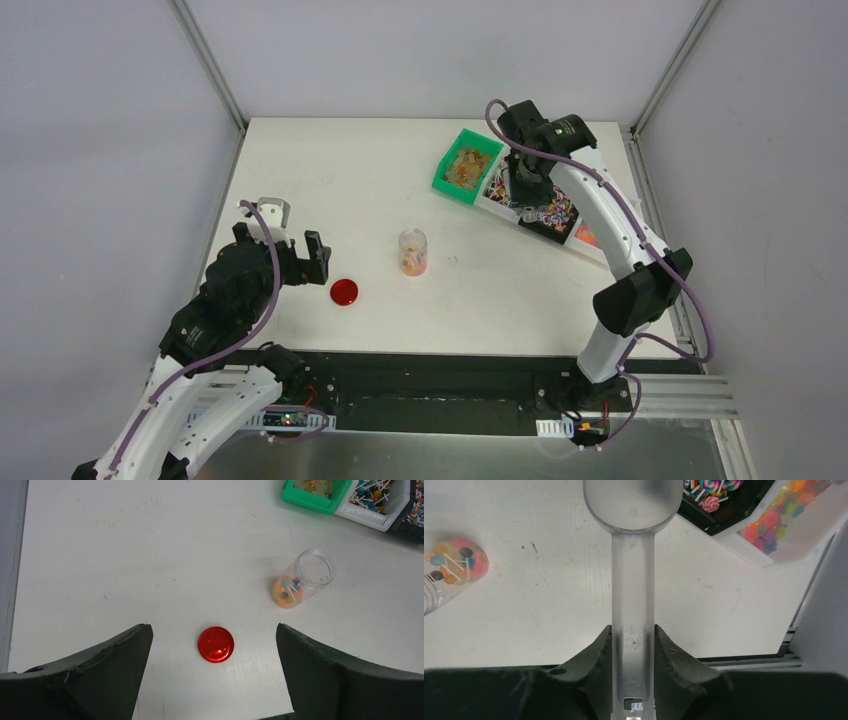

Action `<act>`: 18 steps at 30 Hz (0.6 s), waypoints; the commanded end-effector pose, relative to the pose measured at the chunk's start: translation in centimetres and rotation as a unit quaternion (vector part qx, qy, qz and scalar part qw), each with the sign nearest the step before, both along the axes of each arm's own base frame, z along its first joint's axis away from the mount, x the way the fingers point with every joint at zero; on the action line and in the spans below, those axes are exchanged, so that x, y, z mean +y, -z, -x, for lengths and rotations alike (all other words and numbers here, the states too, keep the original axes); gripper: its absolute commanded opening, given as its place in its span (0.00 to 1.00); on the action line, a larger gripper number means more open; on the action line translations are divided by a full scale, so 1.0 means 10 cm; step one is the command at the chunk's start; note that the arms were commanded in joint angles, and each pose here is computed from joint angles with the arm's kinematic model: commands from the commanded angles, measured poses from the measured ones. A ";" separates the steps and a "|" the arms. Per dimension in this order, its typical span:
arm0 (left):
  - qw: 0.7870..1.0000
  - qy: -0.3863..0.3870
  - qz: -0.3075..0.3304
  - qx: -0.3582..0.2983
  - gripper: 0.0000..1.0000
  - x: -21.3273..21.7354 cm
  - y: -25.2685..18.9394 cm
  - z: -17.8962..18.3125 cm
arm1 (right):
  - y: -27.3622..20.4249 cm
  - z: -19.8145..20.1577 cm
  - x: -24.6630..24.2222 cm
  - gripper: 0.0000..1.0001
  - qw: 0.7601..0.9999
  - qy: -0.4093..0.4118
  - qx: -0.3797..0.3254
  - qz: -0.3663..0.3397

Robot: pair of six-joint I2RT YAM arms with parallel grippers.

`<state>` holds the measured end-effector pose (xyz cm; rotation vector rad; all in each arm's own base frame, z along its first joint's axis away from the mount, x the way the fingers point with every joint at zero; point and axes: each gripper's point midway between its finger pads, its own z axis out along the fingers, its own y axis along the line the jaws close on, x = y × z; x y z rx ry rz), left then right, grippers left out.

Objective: Pack the candies
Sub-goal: Scoop the fake candies from the storage box.

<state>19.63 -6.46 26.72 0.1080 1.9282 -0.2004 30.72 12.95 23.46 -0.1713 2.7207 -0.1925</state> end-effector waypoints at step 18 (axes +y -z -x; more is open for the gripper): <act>1.000 -0.006 0.007 -0.018 0.99 0.03 -0.07 -0.01 | 0.30 -0.11 0.27 0.00 0.983 0.109 0.099 -0.110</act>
